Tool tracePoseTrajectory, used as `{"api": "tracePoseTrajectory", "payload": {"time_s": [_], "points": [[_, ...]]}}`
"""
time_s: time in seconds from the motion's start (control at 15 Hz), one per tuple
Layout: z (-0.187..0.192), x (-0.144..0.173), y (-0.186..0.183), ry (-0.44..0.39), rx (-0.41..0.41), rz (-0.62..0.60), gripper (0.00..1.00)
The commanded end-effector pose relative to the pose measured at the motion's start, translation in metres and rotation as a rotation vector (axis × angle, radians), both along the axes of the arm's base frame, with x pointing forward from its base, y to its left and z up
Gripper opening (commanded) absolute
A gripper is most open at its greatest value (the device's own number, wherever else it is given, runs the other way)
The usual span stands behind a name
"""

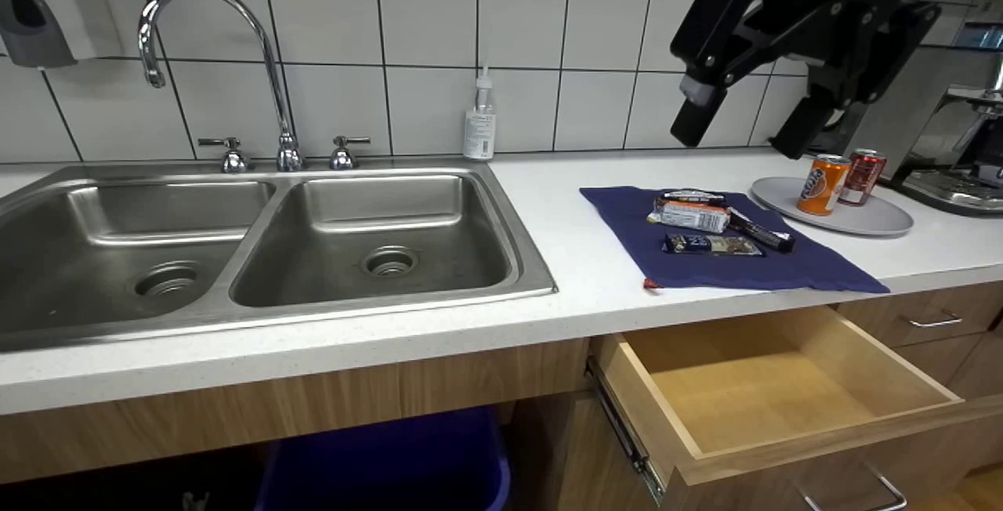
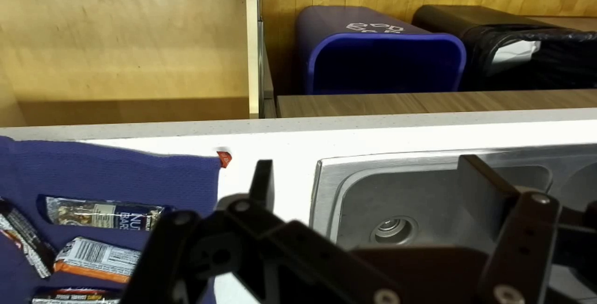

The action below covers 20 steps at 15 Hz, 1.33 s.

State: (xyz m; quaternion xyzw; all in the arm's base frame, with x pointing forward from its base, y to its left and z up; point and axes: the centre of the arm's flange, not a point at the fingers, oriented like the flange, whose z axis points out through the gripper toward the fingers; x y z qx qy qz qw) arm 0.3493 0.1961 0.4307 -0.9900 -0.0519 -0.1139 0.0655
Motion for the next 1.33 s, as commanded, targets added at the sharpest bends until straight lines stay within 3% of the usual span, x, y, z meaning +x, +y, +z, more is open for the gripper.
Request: {"api": "tracePoseTrajectory", "payload": {"time_s": [0.0, 0.53, 1.27], "points": [[-0.004, 0.007, 0.000, -0.030, -0.010, -0.022, 1.00], [-0.015, 0.032, -0.011, -0.067, 0.000, -0.045, 1.00], [-0.028, 0.077, -0.060, -0.047, -0.038, -0.089, 1.00]]}}
